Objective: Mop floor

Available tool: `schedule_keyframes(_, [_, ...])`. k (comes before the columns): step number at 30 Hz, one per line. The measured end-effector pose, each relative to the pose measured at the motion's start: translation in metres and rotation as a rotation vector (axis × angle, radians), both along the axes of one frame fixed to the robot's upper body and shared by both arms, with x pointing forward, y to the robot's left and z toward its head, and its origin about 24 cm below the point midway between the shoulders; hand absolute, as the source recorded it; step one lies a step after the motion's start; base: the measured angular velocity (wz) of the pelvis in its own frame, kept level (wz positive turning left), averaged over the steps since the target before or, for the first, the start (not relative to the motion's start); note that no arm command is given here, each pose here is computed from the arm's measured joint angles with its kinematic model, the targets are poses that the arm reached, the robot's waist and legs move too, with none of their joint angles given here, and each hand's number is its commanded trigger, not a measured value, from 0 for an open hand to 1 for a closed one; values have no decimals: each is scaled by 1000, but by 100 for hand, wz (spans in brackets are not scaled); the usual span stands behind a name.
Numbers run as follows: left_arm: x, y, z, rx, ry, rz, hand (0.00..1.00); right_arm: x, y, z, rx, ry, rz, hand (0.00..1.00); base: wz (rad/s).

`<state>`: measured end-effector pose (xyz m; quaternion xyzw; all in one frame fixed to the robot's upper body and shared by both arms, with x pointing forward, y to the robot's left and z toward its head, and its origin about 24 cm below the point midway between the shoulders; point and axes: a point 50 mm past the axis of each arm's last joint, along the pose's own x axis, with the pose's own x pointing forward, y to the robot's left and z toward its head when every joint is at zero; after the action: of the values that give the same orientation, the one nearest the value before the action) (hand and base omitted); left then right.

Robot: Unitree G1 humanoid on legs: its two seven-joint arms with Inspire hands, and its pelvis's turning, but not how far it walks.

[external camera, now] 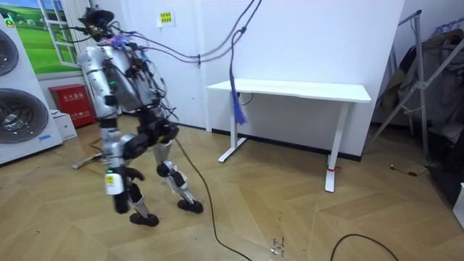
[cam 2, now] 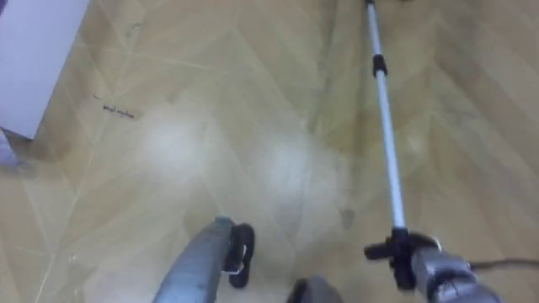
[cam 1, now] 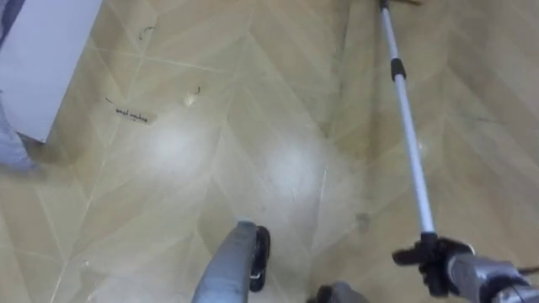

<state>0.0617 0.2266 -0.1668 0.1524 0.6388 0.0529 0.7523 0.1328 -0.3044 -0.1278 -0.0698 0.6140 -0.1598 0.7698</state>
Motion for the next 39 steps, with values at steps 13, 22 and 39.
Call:
schedule_keyframes(13, [7, -13, -1, 12, -19, -28, 0, -103, 25, -30, -31, 319, 17, 100, -19])
schedule_keyframes(22, [-7, 10, 4, 65, -6, 83, 0, 57, -2, 26, -113, -55, 107, 100, -6])
schedule_keyframes(39, [9, 1, 6, -23, -108, 71, 0, -100, 1, -20, -57, 275, -59, 100, 7])
